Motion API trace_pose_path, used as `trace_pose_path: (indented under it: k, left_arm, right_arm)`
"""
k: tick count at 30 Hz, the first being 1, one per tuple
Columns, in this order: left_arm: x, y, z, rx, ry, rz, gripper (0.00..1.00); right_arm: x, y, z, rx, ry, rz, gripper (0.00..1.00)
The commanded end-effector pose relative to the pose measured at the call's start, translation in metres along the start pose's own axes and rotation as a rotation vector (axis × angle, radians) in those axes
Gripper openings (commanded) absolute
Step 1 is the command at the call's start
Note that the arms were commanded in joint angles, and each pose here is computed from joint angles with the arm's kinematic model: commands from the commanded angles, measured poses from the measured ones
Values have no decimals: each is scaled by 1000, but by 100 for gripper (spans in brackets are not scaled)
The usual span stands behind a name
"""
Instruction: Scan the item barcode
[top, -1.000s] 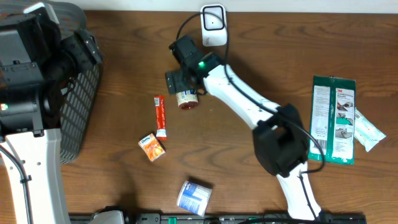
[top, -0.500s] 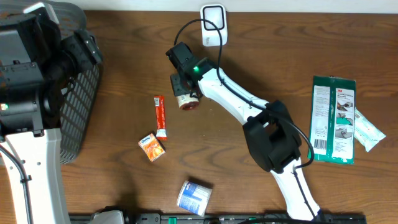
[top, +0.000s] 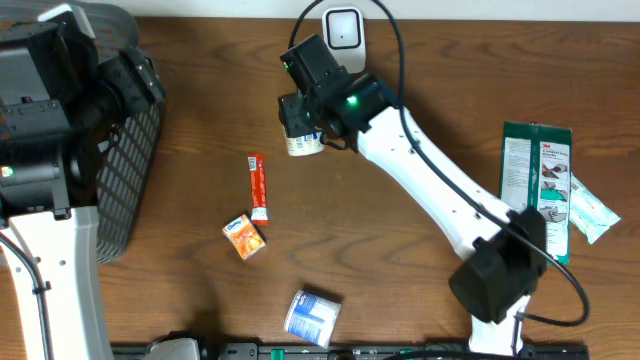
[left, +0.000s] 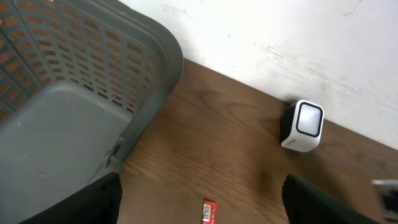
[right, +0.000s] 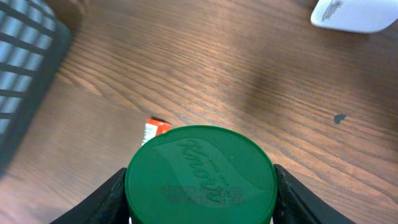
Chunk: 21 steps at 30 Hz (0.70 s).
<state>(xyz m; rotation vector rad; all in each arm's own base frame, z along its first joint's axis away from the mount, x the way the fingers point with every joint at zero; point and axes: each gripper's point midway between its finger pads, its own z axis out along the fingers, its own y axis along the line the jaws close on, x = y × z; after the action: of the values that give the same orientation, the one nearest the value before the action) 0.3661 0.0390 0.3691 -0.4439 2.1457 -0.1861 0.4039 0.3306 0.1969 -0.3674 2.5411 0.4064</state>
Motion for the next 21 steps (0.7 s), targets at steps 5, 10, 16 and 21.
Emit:
trace_pose_path:
  k: [5, 10, 16, 21]
  left_arm:
    - [-1, 2, 1, -8, -1, -4, 83]
    - [-1, 2, 1, -8, -1, -4, 83]
    - [-1, 2, 1, -8, -1, -5, 83]
    - [-1, 2, 1, -8, -1, -4, 83]
  right_arm:
    - [15, 42, 19, 30, -82, -78, 35]
    - [35, 64, 39, 99, -187, -141, 34]
    - [66, 62, 68, 115, -224, -160, 35]
    - [78, 47, 79, 127, -201, -130, 35]
